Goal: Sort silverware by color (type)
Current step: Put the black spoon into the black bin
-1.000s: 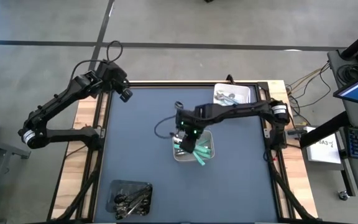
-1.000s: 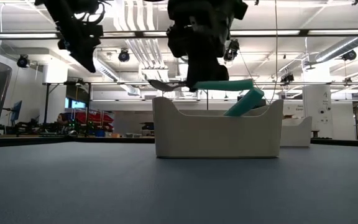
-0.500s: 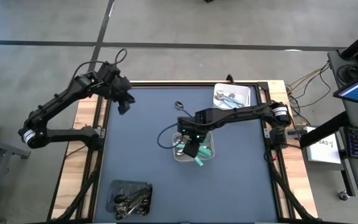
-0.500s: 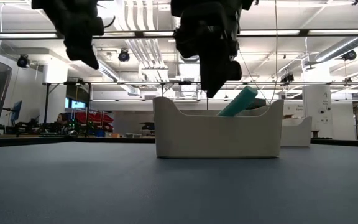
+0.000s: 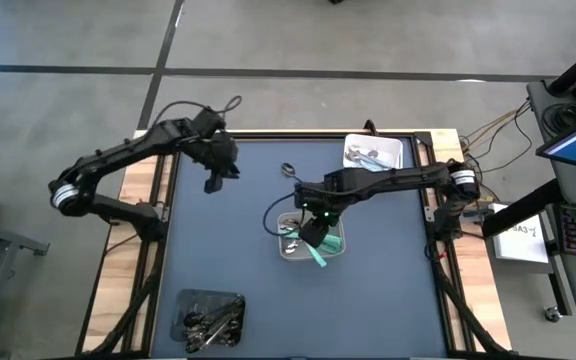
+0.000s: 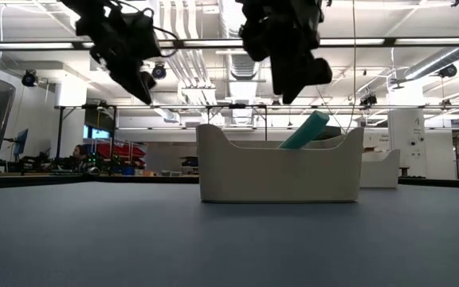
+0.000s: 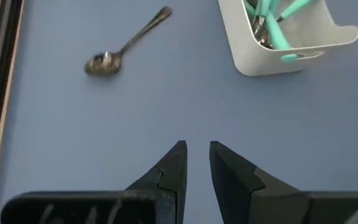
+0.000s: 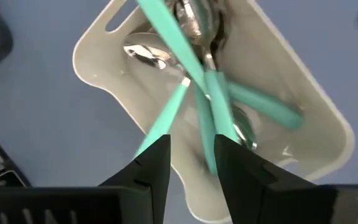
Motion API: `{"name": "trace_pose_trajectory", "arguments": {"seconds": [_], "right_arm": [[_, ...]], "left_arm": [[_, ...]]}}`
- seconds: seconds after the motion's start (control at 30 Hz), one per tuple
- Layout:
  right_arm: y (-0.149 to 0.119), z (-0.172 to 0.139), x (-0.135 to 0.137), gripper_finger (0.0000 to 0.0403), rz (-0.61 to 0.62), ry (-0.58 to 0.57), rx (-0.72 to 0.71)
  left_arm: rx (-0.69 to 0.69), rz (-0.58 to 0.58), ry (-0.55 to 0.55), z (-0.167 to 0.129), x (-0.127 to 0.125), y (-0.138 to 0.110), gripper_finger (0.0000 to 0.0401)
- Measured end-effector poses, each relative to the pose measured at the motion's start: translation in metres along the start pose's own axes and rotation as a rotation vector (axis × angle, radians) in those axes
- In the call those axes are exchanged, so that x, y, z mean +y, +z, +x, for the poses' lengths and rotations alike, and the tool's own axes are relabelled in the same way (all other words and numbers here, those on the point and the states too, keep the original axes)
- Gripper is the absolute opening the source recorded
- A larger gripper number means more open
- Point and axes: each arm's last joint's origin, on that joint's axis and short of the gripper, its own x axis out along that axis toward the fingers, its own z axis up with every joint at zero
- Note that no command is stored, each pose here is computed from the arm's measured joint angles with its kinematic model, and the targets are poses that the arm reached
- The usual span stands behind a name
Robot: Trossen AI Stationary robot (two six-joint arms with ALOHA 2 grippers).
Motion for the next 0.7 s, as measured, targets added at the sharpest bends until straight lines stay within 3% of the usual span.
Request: {"name": "trace_pose_trajectory", "arguments": {"seconds": [0.37, 0.6, 0.7], "right_arm": [[-0.014, -0.048, -0.021, 0.0109, 0.097, -0.136, -0.104], [-0.015, -0.073, -0.036, 0.0109, 0.153, -0.165, -0.195], [-0.018, -0.079, -0.039, 0.0109, 0.167, -0.198, -0.208]], "left_arm": [[-0.198, 0.205, 0.123, 0.061, 0.042, 0.031, 0.0053], [-0.216, 0.203, 0.131, 0.098, 0.058, 0.030, 0.0053], [-0.233, 0.123, 0.126, 0.115, 0.063, 0.030, 0.0053]]}}
